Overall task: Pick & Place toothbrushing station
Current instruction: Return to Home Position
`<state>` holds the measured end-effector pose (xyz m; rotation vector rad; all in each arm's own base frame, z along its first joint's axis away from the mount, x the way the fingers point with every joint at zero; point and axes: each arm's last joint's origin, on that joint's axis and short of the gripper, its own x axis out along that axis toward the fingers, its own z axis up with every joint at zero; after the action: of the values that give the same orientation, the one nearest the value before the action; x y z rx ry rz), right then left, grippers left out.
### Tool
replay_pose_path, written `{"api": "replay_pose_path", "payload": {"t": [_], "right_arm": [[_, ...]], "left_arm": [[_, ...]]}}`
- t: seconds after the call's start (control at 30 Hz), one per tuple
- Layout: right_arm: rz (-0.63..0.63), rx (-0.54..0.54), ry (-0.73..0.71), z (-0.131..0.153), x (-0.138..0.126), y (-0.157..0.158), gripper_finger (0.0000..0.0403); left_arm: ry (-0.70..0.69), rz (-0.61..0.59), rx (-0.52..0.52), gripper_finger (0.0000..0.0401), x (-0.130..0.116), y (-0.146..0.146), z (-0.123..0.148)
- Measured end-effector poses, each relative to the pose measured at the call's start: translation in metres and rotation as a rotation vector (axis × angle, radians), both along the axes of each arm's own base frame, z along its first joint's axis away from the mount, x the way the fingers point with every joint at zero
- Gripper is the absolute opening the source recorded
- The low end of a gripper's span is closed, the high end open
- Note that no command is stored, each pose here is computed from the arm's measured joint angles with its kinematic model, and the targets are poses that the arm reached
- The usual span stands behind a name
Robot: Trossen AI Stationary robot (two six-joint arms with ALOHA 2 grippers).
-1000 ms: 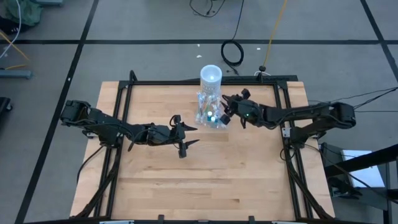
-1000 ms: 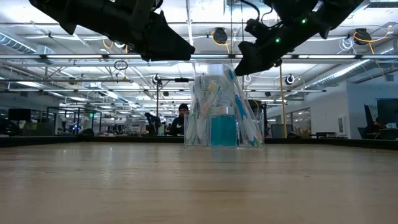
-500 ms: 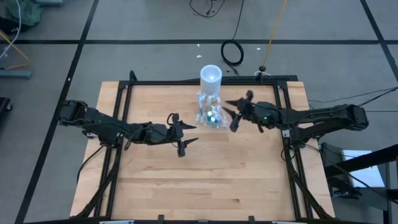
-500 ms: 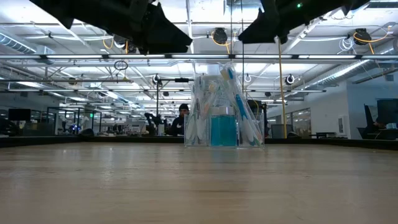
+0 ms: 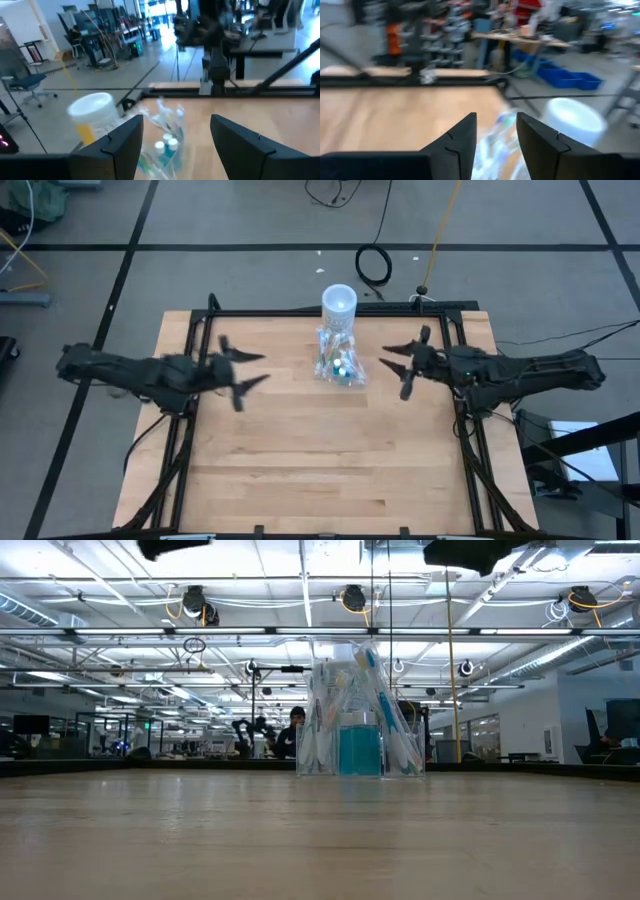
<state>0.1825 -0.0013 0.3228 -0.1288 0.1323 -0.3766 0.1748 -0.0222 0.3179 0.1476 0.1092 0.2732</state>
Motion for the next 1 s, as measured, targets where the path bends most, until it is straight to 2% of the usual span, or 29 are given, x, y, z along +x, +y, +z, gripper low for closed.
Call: {"api": "replay_pose_path", "payload": {"t": [0.1, 0.23, 0.37, 0.5, 0.57, 0.67, 0.8, 0.87, 0.97, 1.0], "right_arm": [[0.122, 0.020, 0.052, -0.003, -0.008, 0.003, 0.0130], [0.274, 0.034, 0.097, -0.013, -0.016, 0.007, 0.0116], [0.442, 0.022, 0.119, -0.033, -0.024, 0.011, 0.0072], [0.476, 0.013, 0.086, -0.048, -0.035, 0.011, 0.0020], [0.476, 0.010, 0.083, -0.057, -0.041, 0.011, 0.0005], [0.472, 0.043, 0.057, -0.066, -0.051, 0.010, 0.0009], [0.471, 0.076, 0.022, -0.080, -0.063, 0.010, 0.0011], [0.472, 0.099, 0.006, -0.088, -0.069, 0.009, 0.0007], [0.494, 0.113, -0.011, -0.103, -0.075, 0.010, 0.0001], [0.495, 0.114, -0.028, -0.107, -0.077, 0.010, 0.0001]], "left_arm": [[-0.026, -0.015, -0.008, 0.0239, -0.036, 0.007, 0.010], [-0.052, -0.126, -0.010, 0.0239, -0.071, 0.011, 0.009], [-0.128, -0.188, 0.010, 0.0239, -0.096, 0.015, -0.002], [-0.158, -0.196, 0.040, 0.0239, -0.115, 0.018, -0.020], [-0.172, -0.203, 0.049, 0.0239, -0.120, 0.019, -0.030], [-0.192, -0.204, 0.051, 0.0239, -0.126, 0.020, -0.045], [-0.114, -0.207, 0.076, 0.0239, -0.119, 0.019, -0.060], [-0.136, -0.216, 0.071, 0.0239, -0.117, 0.018, -0.060], [-0.085, -0.227, 0.076, 0.0239, -0.107, 0.016, -0.077], [-0.106, -0.230, 0.074, 0.0239, -0.106, 0.016, -0.078]]}}
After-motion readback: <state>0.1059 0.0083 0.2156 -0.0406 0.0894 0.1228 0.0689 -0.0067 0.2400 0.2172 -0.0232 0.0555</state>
